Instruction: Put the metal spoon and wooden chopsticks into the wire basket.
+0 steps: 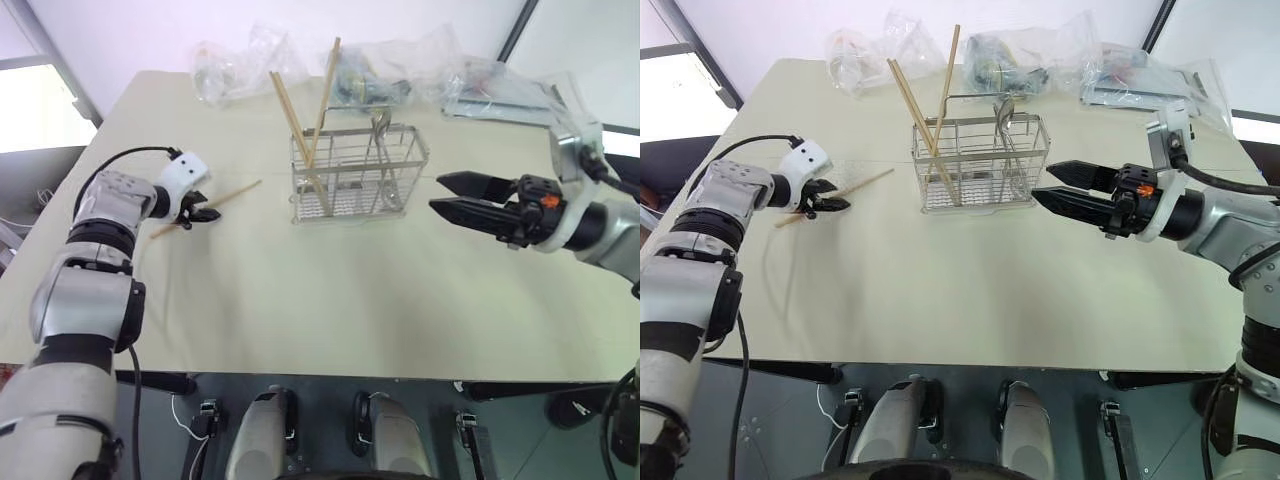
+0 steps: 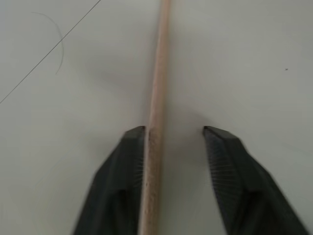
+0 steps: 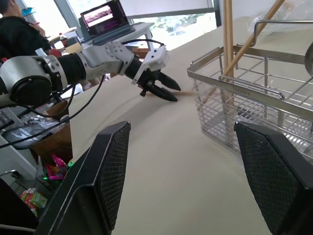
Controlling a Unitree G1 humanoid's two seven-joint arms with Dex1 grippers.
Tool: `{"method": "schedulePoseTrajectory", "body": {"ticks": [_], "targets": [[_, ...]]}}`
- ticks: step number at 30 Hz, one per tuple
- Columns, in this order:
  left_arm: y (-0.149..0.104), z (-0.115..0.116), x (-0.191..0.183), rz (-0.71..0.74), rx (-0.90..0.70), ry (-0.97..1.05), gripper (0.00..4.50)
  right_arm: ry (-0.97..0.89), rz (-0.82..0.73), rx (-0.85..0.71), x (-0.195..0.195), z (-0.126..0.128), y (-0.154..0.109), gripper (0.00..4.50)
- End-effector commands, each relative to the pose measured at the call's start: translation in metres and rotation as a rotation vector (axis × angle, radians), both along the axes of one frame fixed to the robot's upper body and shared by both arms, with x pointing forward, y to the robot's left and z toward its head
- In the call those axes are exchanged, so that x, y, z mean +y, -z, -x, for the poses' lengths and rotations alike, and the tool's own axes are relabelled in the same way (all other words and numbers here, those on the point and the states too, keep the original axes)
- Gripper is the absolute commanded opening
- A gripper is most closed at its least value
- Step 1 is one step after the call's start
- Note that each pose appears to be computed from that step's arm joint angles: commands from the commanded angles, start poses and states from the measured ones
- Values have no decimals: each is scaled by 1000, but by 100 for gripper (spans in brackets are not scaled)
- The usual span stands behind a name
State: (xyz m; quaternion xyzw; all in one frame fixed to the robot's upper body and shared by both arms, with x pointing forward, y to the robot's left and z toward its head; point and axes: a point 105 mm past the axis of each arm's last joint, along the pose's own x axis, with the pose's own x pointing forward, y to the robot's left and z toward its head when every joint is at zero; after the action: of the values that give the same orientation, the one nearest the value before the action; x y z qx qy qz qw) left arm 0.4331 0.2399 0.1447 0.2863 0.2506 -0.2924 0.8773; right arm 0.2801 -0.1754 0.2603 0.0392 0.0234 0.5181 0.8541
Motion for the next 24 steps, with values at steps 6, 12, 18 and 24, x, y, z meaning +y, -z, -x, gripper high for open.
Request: {"method": "schedulePoseTrajectory", "body": {"ticks": [6, 12, 18, 24], "targets": [[-38, -13, 13, 98, -154, -137, 7, -9, -2, -67, 1, 7, -13, 348], [-135, -32, 9, 567, -545, -318, 7, -8, -12, -65, 2, 6, -10, 348], [-252, -14, -20, 1224, -863, -279, 7, -16, -24, -59, 6, 5, -8, 348], [-287, 10, -98, 1381, -895, -80, 7, -21, -29, -60, 10, 5, -9, 348]]}}
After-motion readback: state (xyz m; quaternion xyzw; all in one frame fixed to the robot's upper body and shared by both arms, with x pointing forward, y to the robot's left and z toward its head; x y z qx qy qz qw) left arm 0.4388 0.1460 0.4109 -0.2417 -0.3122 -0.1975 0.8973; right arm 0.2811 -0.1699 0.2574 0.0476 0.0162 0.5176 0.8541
